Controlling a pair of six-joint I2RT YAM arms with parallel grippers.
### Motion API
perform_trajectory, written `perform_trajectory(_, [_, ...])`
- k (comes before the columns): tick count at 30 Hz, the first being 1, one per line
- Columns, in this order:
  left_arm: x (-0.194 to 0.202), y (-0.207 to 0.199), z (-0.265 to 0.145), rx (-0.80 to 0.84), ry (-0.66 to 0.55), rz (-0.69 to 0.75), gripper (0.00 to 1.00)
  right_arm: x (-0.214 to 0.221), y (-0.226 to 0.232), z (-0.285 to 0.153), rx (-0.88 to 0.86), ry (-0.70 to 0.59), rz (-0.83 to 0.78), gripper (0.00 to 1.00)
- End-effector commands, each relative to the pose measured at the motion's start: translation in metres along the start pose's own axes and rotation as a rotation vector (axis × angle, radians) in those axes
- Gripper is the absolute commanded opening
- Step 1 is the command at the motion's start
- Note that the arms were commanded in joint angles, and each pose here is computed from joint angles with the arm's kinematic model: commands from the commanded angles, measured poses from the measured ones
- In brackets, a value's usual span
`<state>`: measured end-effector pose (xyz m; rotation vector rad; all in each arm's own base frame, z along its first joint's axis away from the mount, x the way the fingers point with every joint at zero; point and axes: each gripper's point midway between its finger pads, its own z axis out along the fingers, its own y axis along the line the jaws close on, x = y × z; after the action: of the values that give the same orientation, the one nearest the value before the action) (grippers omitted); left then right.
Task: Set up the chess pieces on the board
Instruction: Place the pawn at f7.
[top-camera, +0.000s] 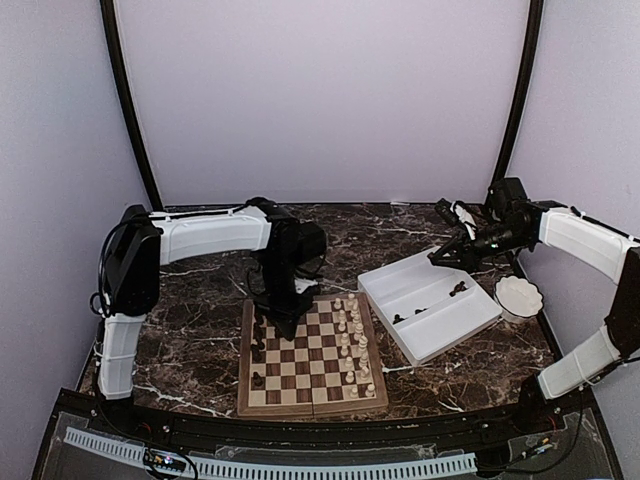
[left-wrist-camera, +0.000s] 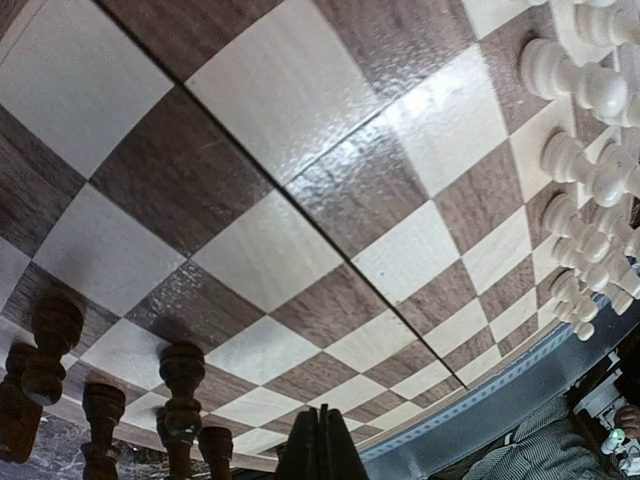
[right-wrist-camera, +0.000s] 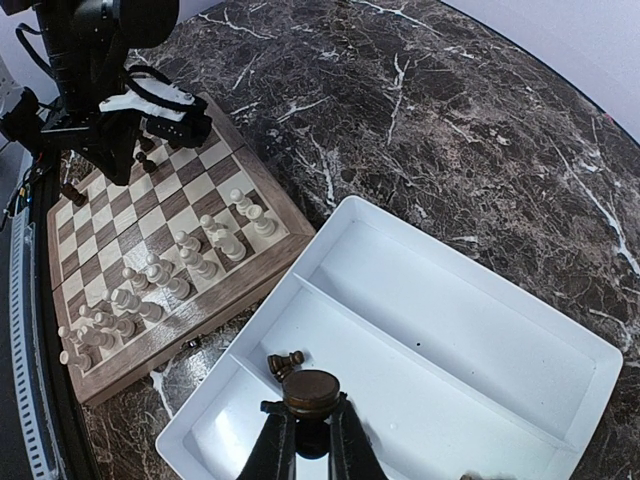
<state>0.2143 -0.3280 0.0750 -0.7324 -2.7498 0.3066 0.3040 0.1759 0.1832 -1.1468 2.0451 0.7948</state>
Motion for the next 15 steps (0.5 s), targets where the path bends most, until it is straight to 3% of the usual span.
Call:
perform_trajectory(1, [0.008, 0.014, -0.002, -0.058, 0.015, 0.002, 0.0, -0.009, 0.004, -0.005, 0.002, -0.028, -0.018, 0.06])
perform_trajectory(15, [-0.006, 0.025, 0.006, -0.124, -0.004, -0.002, 0.0, -0.01, 0.004, -0.006, 0.009, -0.024, -0.017, 0.06])
